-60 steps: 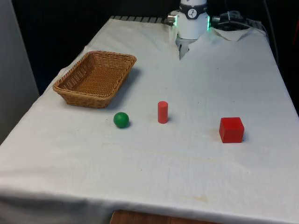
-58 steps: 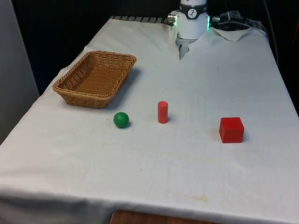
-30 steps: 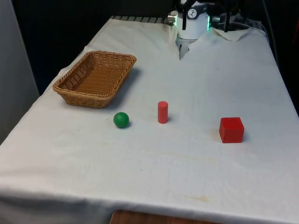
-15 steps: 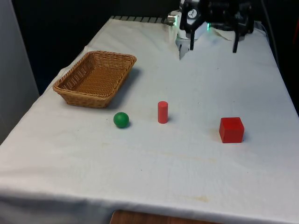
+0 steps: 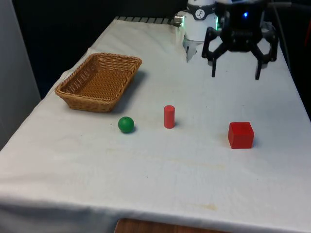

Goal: Pick up the object to the left of the cylinder and place it into the basket.

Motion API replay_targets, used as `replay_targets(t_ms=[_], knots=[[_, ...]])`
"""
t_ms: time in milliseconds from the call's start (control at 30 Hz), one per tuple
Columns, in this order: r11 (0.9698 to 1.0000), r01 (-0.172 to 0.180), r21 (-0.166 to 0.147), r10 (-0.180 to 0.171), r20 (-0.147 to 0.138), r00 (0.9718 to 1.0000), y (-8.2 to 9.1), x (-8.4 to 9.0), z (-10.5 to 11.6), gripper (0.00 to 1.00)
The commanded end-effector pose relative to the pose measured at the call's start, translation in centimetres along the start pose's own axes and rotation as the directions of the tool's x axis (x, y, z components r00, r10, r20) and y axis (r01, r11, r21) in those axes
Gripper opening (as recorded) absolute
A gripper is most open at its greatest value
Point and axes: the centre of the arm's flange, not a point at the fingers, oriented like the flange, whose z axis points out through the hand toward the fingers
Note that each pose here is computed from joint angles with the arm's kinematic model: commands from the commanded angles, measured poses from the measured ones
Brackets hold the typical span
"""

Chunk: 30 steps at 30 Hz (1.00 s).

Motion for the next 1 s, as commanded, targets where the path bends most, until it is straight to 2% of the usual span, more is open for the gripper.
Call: replay_targets(t_ms=[0, 33, 67, 233, 267, 333, 500, 533, 600, 767, 800, 833, 967], knots=[[1.0000, -0.003, 0.009, 0.003, -0.008, 1.0000, -0.6, 0.0, 0.8, 1.00], [1.0000, 0.000, 0.001, 0.000, 0.000, 1.0000, -0.2, 0.0, 0.4, 1.00], [1.0000, -0.003, 0.009, 0.003, -0.009, 1.0000, -0.8, 0.1, 1.1, 1.00], [1.0000, -0.001, 0.006, 0.001, -0.012, 0.9999, -1.9, 0.0, 3.2, 1.00], [1.0000, 0.003, -0.003, -0.003, -0.003, 1.0000, -1.7, 0.0, 2.8, 1.00], [1.0000, 0.000, 0.004, 0.000, -0.009, 1.0000, -2.2, 0.0, 4.3, 1.00], [0.9999, 0.011, -0.001, -0.011, -0.012, 0.9999, -2.5, -0.2, 5.9, 1.00], [0.9999, 0.009, -0.010, -0.009, -0.001, 1.0000, -2.5, -0.2, 5.7, 1.00], [0.9997, 0.025, -0.004, -0.025, -0.019, 0.9995, -2.8, -0.4, 6.7, 1.00], [0.9988, 0.049, -0.009, -0.049, -0.029, 0.9984, -3.2, -0.6, 8.0, 1.00], [0.9986, 0.051, -0.016, -0.051, -0.021, 0.9985, -3.2, -0.7, 8.1, 1.00], [0.9981, 0.060, -0.011, -0.061, -0.033, 0.9976, -3.4, -0.7, 8.5, 1.00], [0.9964, 0.083, -0.016, -0.084, -0.043, 0.9955, -4.0, -0.8, 9.6, 1.00]])
